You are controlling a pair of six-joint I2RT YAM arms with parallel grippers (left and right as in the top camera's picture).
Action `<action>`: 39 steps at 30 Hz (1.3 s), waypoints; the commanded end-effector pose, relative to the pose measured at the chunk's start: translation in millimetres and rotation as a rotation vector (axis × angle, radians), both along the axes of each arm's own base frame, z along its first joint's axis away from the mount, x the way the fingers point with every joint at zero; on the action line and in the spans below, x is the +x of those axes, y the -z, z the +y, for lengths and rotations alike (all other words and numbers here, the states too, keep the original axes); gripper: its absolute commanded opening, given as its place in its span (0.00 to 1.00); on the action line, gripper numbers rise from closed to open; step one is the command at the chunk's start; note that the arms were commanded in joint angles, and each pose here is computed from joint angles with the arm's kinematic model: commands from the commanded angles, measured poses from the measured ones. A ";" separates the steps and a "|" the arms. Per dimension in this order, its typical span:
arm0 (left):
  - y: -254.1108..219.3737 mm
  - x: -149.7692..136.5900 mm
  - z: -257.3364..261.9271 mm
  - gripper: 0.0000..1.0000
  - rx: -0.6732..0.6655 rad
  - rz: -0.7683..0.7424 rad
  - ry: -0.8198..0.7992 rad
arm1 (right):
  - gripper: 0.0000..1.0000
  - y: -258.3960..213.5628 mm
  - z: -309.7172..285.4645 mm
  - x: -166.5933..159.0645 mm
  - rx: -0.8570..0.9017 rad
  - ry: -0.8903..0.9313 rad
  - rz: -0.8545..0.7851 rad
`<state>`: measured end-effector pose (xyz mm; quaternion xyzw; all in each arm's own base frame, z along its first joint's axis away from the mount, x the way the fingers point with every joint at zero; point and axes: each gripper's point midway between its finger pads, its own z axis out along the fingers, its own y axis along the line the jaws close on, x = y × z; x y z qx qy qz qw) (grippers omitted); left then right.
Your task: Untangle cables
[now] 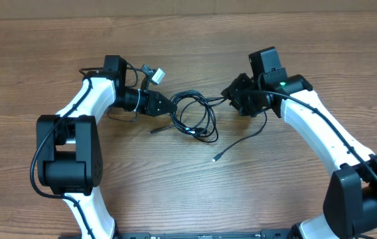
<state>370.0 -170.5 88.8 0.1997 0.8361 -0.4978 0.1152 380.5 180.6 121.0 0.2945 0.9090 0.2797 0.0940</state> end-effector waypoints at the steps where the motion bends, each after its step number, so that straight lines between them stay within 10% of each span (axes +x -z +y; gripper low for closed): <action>1: -9.0 2.8 -4.9 0.07 -0.049 -0.028 0.017 | 0.36 3.2 2.8 -1.0 0.006 -0.024 -0.001; 20: -9.0 3.0 -4.9 0.08 -0.049 -0.029 0.017 | 0.36 -3.3 -41.5 37.2 -0.080 0.075 -0.130; 39: -9.0 3.1 -4.9 0.08 -0.049 -0.029 0.017 | 0.44 17.7 -16.1 -11.5 -0.143 -0.018 0.028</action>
